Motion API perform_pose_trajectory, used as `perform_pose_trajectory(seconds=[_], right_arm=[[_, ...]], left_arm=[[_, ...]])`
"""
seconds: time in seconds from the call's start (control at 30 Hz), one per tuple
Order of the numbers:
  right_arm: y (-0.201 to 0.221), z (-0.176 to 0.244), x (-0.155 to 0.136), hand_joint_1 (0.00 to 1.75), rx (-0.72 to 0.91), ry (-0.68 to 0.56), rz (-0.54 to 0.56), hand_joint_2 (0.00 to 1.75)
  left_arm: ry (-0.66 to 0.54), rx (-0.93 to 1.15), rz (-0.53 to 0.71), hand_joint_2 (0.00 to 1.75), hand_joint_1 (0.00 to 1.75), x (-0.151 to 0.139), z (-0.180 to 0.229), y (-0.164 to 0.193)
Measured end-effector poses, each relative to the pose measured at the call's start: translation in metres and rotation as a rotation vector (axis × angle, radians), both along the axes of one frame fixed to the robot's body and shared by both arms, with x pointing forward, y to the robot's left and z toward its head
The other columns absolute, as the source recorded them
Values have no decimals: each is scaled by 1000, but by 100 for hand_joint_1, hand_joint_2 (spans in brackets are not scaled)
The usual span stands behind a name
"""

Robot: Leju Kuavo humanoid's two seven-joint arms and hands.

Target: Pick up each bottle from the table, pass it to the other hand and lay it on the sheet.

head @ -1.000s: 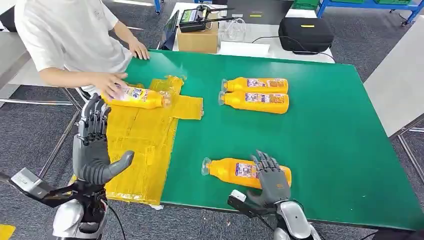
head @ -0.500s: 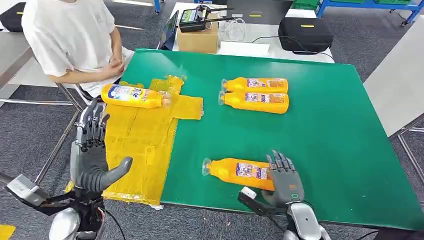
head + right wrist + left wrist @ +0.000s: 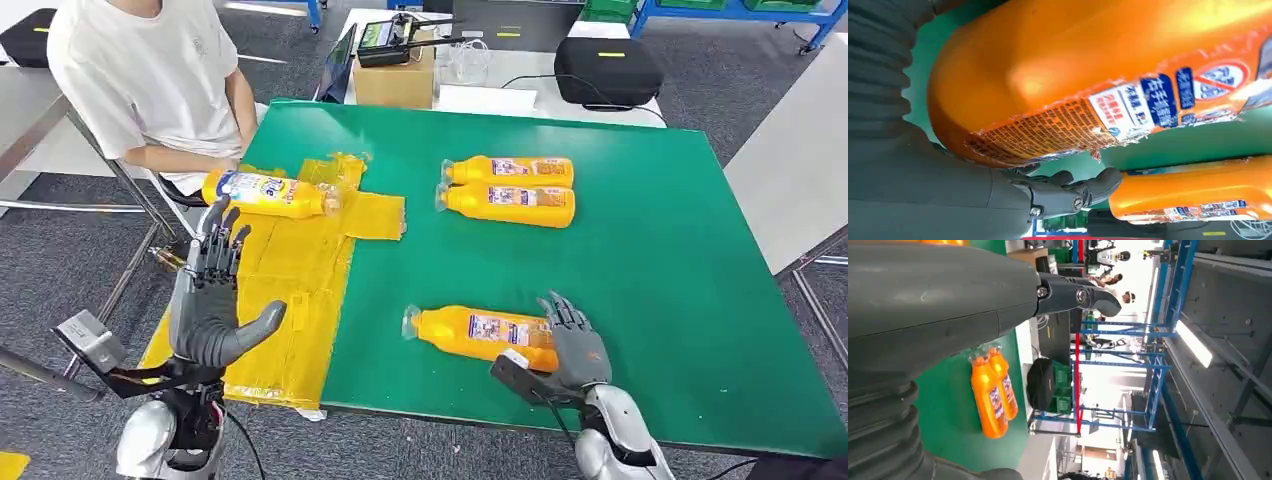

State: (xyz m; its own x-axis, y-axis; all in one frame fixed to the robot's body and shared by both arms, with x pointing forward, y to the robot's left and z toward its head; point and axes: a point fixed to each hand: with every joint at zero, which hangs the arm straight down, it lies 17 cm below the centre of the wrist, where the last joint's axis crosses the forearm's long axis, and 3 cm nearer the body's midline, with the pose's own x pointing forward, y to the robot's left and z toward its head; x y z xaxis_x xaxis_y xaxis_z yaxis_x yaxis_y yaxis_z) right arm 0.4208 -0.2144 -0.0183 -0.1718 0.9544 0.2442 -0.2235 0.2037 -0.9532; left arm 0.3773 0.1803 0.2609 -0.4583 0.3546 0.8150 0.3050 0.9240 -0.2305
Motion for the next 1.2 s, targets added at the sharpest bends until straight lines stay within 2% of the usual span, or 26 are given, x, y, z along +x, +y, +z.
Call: perform_pose_trajectory(seconds=[0.07,0.17,0.2,0.23,0.27,0.4,0.6,0.93,1.13,1.2], right_arm=[[0,-1,1,0,5,3,2,175],[9,1,19,0,83,5,8,175],[11,1,22,94,101,4,9,175],[15,2,26,169,115,2,17,175],[19,1,30,175,125,11,22,175],[31,-5,40,175,121,68,55,175],[31,-18,53,175,57,191,48,175],[22,-30,55,175,66,254,16,175],[22,-32,53,175,128,263,19,175],[31,-30,48,175,231,265,48,175]], left_arm=[[2,-1,-2,175,0,1,-1,0],[18,-19,-42,175,0,9,-2,-11],[18,-20,-51,175,0,10,-1,-14],[18,-21,-62,175,0,12,-1,-18],[17,-18,-74,175,0,14,0,-22],[31,-20,-101,175,0,20,-2,-31],[63,-12,-120,175,0,27,-8,-38],[101,5,-127,175,0,34,-20,-40],[103,6,-122,175,0,35,-20,-37],[105,1,-114,175,0,36,-21,-35]])
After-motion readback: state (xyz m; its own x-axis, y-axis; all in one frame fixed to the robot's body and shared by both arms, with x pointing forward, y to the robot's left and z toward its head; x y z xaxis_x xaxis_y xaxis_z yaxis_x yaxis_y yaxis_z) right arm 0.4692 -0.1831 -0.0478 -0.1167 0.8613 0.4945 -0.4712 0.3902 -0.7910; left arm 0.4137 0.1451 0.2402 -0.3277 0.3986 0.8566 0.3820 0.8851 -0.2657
